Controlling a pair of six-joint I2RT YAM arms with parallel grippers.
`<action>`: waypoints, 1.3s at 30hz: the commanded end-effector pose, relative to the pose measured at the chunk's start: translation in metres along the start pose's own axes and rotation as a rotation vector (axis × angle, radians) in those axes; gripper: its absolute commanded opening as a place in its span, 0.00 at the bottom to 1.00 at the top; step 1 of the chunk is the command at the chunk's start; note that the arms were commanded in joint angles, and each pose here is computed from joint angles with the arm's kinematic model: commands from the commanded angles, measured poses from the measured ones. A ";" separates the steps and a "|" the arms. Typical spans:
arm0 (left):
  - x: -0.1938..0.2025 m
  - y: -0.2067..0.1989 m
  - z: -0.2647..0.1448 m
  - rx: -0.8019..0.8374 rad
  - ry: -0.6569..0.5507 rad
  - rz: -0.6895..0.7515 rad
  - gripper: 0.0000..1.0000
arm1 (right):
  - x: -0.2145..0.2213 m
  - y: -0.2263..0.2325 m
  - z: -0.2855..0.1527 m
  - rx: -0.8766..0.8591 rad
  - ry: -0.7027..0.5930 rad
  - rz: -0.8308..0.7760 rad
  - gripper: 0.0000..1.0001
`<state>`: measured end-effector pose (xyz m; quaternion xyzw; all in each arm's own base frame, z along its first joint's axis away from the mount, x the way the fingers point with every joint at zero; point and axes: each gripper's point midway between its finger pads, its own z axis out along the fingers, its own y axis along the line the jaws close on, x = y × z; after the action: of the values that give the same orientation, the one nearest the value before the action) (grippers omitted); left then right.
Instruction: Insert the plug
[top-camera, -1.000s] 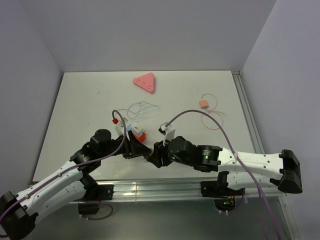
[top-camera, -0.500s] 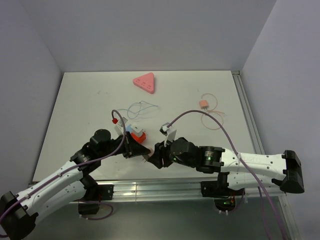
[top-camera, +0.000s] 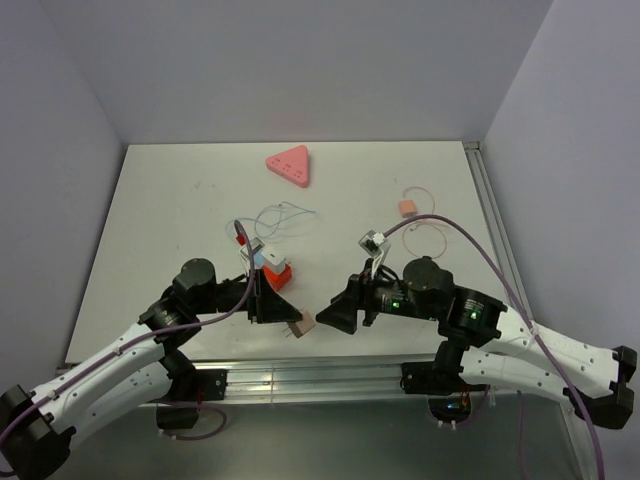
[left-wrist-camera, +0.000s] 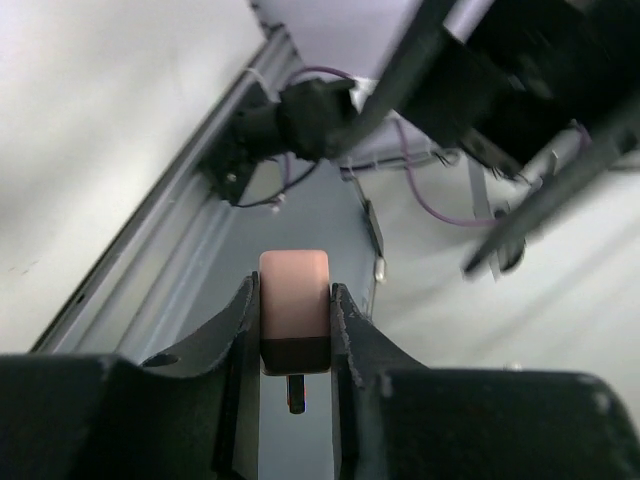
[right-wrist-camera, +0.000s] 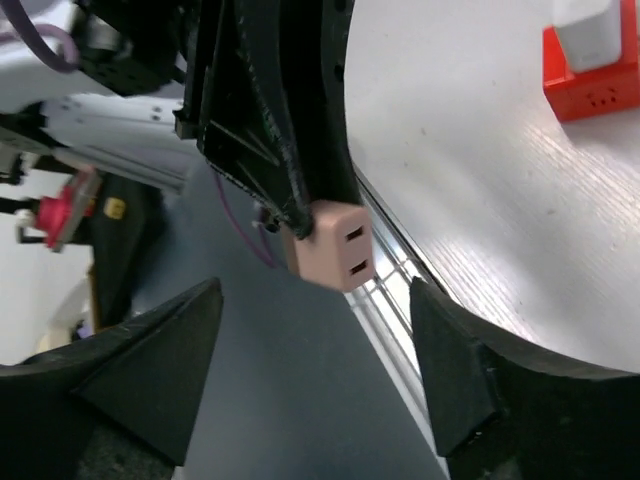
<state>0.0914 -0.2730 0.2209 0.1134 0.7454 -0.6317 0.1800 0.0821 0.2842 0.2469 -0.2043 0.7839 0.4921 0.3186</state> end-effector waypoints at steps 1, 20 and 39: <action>0.001 -0.050 -0.009 0.204 0.042 0.180 0.00 | 0.014 0.025 -0.009 -0.224 0.096 0.034 0.80; 0.010 -0.069 -0.014 0.303 0.118 0.235 0.00 | 0.017 0.037 0.017 -0.341 0.199 0.050 0.57; -0.072 0.030 -0.032 -0.437 -0.340 0.125 0.87 | 0.034 -0.039 0.036 -0.098 0.159 0.254 0.00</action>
<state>0.1094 -0.2726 0.2480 0.1300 0.7568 -0.5932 0.2417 0.0692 0.3123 0.2169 -0.2300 0.7619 0.5824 0.1658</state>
